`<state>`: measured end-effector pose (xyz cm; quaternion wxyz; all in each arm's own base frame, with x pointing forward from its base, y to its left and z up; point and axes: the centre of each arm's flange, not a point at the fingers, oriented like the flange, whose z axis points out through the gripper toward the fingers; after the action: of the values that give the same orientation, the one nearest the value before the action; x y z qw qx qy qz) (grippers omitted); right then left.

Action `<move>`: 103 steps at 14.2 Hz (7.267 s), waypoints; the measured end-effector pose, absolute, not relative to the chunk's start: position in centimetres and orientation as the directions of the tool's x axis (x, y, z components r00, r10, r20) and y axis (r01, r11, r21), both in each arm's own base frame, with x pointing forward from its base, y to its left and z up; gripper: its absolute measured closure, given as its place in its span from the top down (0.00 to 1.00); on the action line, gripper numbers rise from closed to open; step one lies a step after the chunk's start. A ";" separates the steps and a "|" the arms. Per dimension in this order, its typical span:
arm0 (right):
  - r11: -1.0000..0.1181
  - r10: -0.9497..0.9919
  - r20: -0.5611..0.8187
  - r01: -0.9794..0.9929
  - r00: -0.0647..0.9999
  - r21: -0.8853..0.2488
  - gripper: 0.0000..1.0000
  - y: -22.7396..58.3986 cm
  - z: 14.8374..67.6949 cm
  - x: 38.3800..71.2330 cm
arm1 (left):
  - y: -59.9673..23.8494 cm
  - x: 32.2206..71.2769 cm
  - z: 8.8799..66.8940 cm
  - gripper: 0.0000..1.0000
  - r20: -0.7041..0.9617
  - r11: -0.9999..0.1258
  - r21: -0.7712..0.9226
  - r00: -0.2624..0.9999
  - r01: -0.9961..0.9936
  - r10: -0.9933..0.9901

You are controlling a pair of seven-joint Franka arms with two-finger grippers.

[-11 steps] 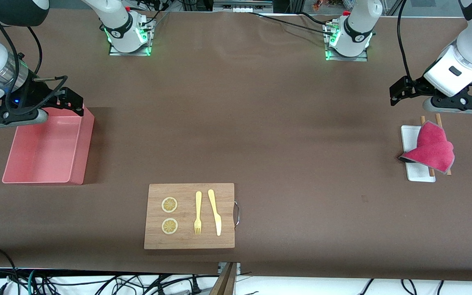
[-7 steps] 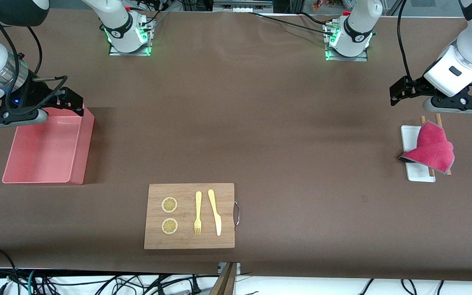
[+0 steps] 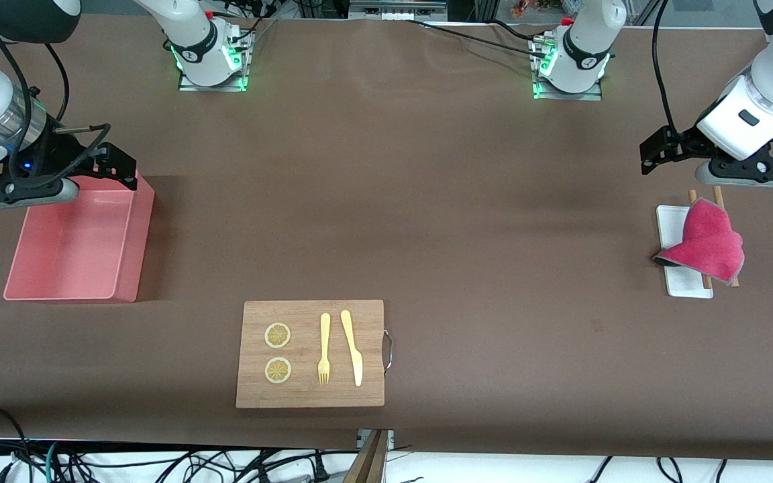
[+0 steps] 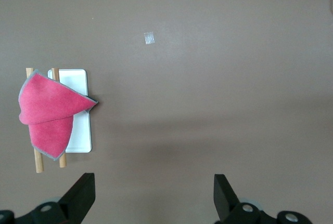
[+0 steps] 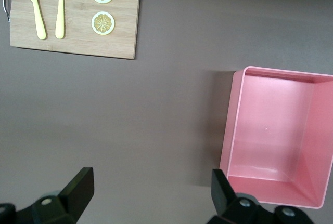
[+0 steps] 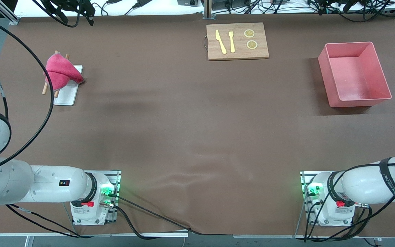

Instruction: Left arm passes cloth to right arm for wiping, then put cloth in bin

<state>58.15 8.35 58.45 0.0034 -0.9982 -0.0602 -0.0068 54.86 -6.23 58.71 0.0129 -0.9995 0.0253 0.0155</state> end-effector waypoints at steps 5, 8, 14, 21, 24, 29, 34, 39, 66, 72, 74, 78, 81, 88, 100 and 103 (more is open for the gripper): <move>-0.993 0.120 0.014 0.120 0.993 -0.006 1.00 8.4 58.5 58.1 | -6.1 55.3 58.3 1.00 -0.042 -0.998 -0.024 0.998 -0.050 -0.049; -0.993 0.120 0.014 0.120 0.993 -0.006 1.00 8.4 58.5 58.1 | -5.5 55.6 57.6 1.00 -0.060 -0.999 -0.028 0.997 -0.040 -0.039; -0.993 0.120 0.014 0.120 0.993 -0.006 1.00 8.4 58.5 58.1 | 1.0 57.8 55.2 1.00 -0.100 -0.997 -0.028 0.992 -0.078 -0.075; -0.993 0.120 0.014 0.120 0.993 -0.006 1.00 8.4 58.5 58.1 | 9.3 59.8 51.2 1.00 -0.164 -0.976 -0.004 0.962 -0.220 -0.216; -0.993 0.120 0.014 0.120 0.993 -0.006 1.00 8.3 58.5 58.1 | 12.1 60.1 51.0 1.00 -0.158 -0.957 0.016 0.944 -0.290 -0.289; -0.993 0.120 0.014 0.120 0.993 -0.006 1.00 8.4 58.5 58.1 | 19.3 59.4 47.4 1.00 -0.189 -0.920 0.091 0.901 -0.381 -0.391; -0.993 0.120 0.014 0.120 0.993 -0.006 1.00 8.4 58.5 58.1 | 25.5 59.6 42.1 1.00 -0.119 -0.851 0.158 0.846 -0.501 -0.520; -0.993 0.120 0.015 0.120 0.993 -0.006 1.00 8.3 58.5 58.1 | 27.0 60.9 36.7 1.00 -0.008 -0.806 0.223 0.825 -0.549 -0.565; -0.993 0.120 0.015 0.120 0.993 -0.006 1.00 8.3 58.5 58.2 | 30.9 62.3 29.7 0.25 0.082 -0.818 0.340 0.881 -0.464 -0.466; -0.993 0.120 0.015 0.120 0.993 -0.006 1.00 8.3 58.5 58.2 | 30.9 62.3 29.9 0.13 0.084 -0.817 0.339 0.881 -0.465 -0.467; -0.993 0.120 0.014 0.120 0.993 -0.006 1.00 8.3 58.5 58.2 | 31.0 62.5 30.2 0.03 0.088 -0.819 0.334 0.880 -0.467 -0.467; -0.993 0.119 0.014 0.119 0.993 -0.006 1.00 8.3 58.5 58.2 | 30.6 62.5 33.7 0.03 0.098 -0.811 0.327 0.871 -0.484 -0.481; -0.993 0.118 0.014 0.118 0.993 -0.006 1.00 8.3 58.5 58.2 | 27.7 62.5 39.8 0.03 0.110 -0.784 0.322 0.844 -0.530 -0.525; -0.989 0.145 -0.032 0.145 0.989 -0.008 1.00 9.6 55.9 58.9 | 10.4 63.2 50.1 0.03 -0.009 -0.807 0.334 0.854 -0.487 -0.520; -0.877 0.477 -0.166 0.479 0.863 -0.032 1.00 26.4 49.7 55.3 | -22.3 59.2 55.8 0.03 0.002 -0.747 0.484 0.854 -0.456 -0.520; -0.742 0.668 -0.133 0.640 0.732 -0.201 1.00 30.0 49.0 53.8 | -25.9 58.7 55.1 0.03 0.037 -0.712 0.507 0.837 -0.487 -0.546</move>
<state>53.75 30.01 48.96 0.0707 -0.9280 -0.3523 0.0983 58.74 -25.87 55.14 -0.2568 -0.9233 0.2797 0.0579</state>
